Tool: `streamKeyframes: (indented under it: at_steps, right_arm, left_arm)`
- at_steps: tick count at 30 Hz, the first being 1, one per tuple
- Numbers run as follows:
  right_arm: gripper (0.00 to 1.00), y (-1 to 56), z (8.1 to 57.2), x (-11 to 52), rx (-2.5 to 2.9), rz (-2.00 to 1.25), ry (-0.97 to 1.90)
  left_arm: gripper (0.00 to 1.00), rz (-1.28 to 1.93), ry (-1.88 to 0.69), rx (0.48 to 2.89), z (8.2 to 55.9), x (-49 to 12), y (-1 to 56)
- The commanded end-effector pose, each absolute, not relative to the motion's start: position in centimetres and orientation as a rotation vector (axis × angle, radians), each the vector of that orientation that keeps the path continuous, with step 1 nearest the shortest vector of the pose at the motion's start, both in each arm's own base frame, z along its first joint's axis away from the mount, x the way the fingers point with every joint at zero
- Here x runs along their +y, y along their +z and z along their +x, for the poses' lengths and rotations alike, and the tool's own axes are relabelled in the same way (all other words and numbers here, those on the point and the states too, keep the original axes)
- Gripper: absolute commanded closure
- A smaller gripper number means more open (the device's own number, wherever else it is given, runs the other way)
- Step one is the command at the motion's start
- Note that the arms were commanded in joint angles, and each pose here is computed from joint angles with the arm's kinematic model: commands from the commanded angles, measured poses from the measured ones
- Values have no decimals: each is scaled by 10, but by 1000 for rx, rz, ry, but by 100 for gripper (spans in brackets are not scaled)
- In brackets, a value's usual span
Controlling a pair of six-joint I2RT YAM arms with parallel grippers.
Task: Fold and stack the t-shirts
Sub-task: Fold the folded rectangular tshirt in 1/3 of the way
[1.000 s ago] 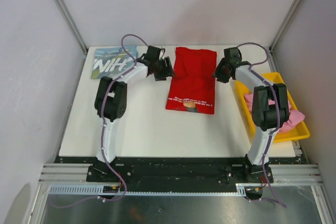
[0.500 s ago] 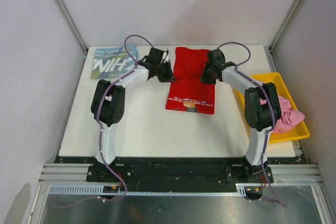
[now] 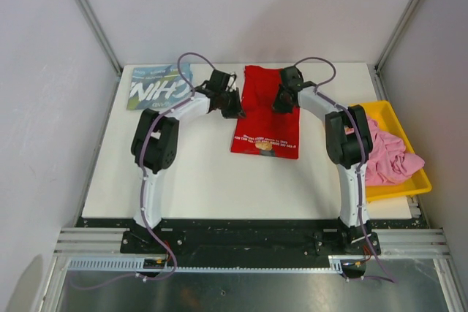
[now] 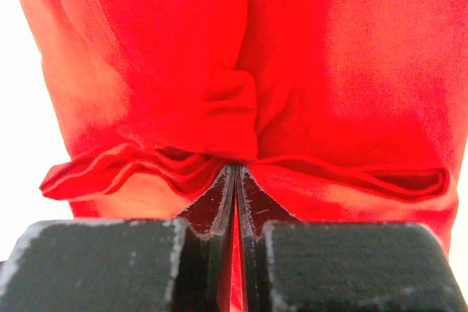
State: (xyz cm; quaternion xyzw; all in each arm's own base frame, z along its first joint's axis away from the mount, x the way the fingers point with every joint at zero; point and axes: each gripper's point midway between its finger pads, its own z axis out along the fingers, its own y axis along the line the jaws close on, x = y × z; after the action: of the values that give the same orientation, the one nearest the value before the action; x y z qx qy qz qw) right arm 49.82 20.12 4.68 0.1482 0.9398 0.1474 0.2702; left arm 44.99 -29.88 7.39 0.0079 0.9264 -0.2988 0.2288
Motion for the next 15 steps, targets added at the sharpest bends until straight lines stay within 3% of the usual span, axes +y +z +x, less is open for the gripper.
streamKeyframes:
  at_steps: [1,15]
  right_arm:
    - [94,46,515,193,2516,440,337]
    - [93,45,505,181,2539,434,344]
  left_arm:
    - [99,70,-839,2518,466,-307,73]
    - [96,-97,-672,2485,522,-285,44]
